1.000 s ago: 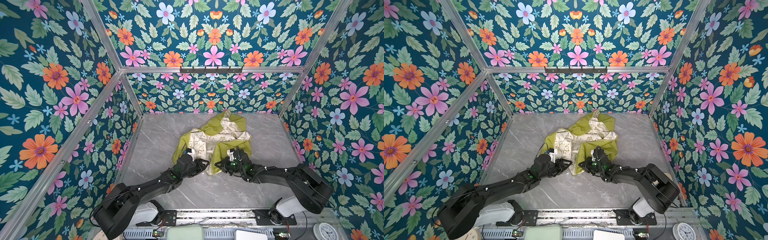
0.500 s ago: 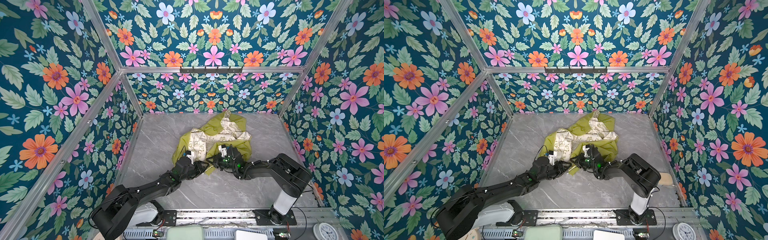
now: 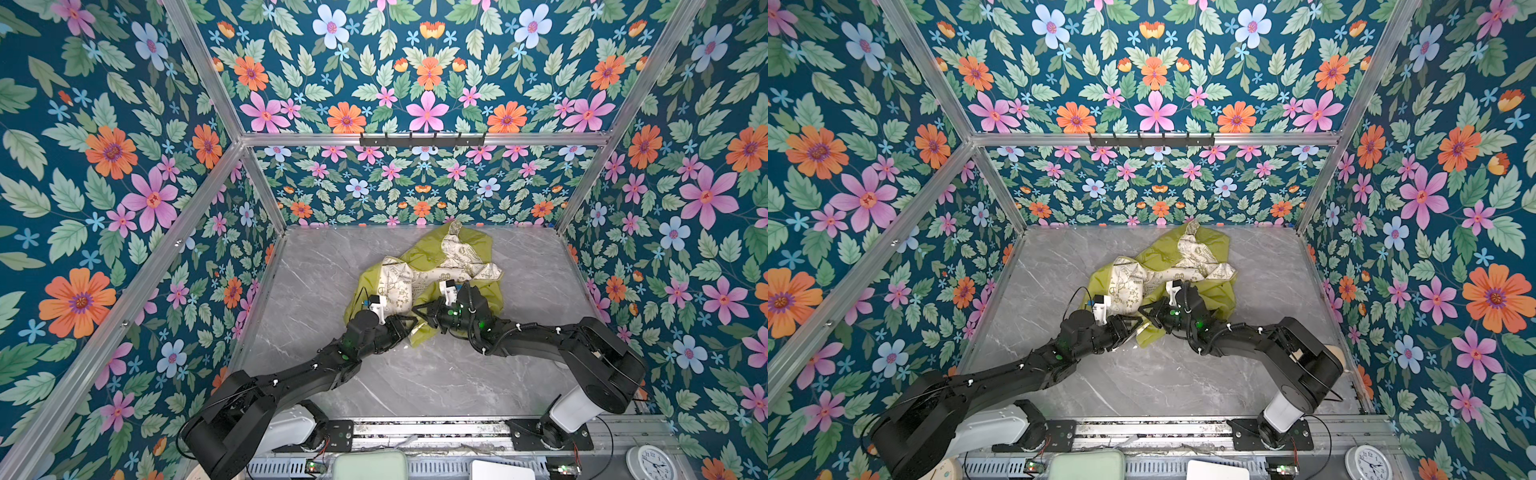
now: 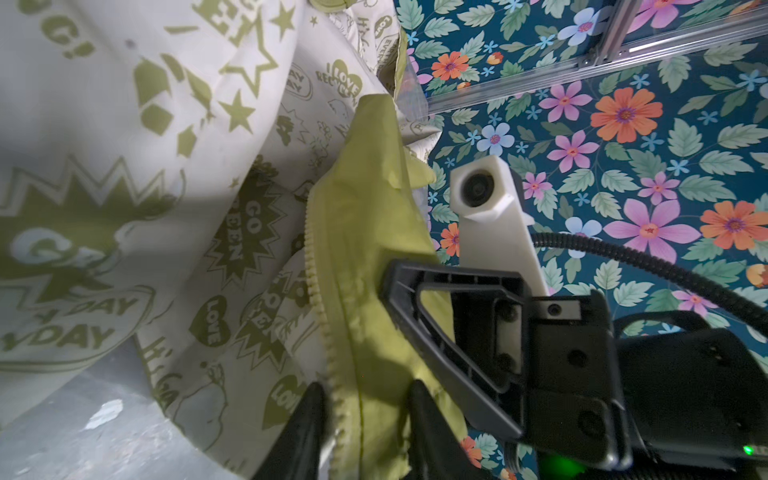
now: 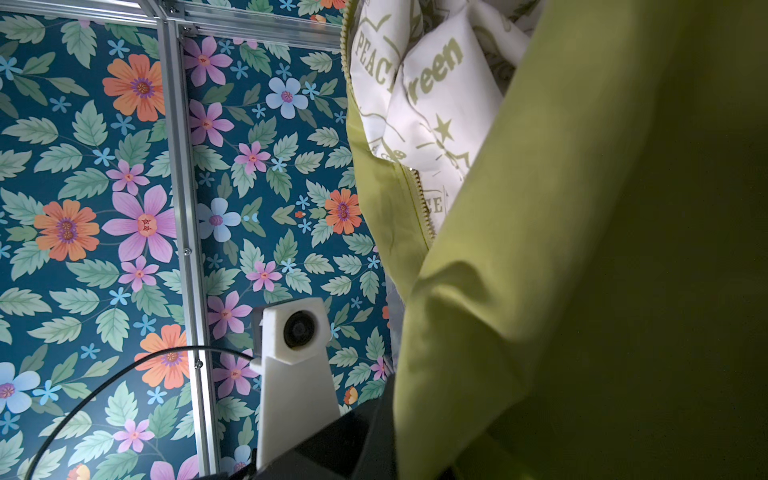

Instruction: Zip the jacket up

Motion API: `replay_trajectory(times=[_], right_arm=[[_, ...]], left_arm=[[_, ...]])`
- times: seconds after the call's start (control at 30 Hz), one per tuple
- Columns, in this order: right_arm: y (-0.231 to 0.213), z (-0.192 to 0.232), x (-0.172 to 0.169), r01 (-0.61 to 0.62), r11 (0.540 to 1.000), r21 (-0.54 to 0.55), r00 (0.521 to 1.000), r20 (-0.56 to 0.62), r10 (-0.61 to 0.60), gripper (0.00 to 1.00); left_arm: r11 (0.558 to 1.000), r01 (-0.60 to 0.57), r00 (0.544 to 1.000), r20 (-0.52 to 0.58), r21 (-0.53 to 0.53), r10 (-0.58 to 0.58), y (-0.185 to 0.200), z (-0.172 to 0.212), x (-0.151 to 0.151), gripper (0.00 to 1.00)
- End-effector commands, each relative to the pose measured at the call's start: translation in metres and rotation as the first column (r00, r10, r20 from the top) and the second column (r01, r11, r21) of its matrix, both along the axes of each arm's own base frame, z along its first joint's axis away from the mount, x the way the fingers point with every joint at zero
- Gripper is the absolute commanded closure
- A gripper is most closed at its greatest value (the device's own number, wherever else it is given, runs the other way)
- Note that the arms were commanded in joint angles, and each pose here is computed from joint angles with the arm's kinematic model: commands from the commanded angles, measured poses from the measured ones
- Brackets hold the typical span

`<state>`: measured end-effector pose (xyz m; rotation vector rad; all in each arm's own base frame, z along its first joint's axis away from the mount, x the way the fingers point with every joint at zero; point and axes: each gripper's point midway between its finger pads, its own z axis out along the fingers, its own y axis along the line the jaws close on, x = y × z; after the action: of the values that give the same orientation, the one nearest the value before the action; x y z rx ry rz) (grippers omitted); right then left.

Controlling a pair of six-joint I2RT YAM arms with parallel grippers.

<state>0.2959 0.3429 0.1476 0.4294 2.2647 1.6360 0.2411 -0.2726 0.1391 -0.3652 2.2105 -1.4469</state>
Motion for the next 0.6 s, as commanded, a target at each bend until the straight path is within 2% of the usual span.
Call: replay_trajectory(times=[0.0, 0.17, 0.33, 0.5, 0.57], right_arm=[[-0.003, -0.008, -0.001, 0.009, 0.999, -0.046, 0.999, -0.037, -0.01, 1.0], [-0.005, -0.008, -0.002, 0.01, 0.998, -0.064, 0.999, -0.036, -0.012, 1.0], [-0.022, -0.01, -0.007, 0.021, 0.989, -0.148, 0.999, -0.025, -0.025, 1.0], [-0.024, -0.003, -0.02, -0.056, 0.982, -0.178, 0.998, -0.015, 0.055, 0.71], [-0.025, -0.006, -0.029, -0.102, 0.974, -0.203, 0.995, -0.039, 0.096, 0.65]], left_arm=[[1.0, -0.002, 1.0, 0.029, -0.022, 0.002, -0.001, 0.009, 0.002, 0.76], [1.0, -0.02, 0.999, 0.024, 0.009, 0.02, 0.003, 0.008, 0.003, 0.86], [0.999, -0.021, 0.999, 0.03, 0.032, 0.02, 0.005, 0.009, 0.005, 0.97], [0.999, 0.003, 1.0, 0.02, 0.032, -0.003, -0.003, 0.004, 0.007, 1.0], [1.0, 0.004, 1.0, 0.019, 0.03, -0.004, -0.004, 0.004, 0.008, 1.0]])
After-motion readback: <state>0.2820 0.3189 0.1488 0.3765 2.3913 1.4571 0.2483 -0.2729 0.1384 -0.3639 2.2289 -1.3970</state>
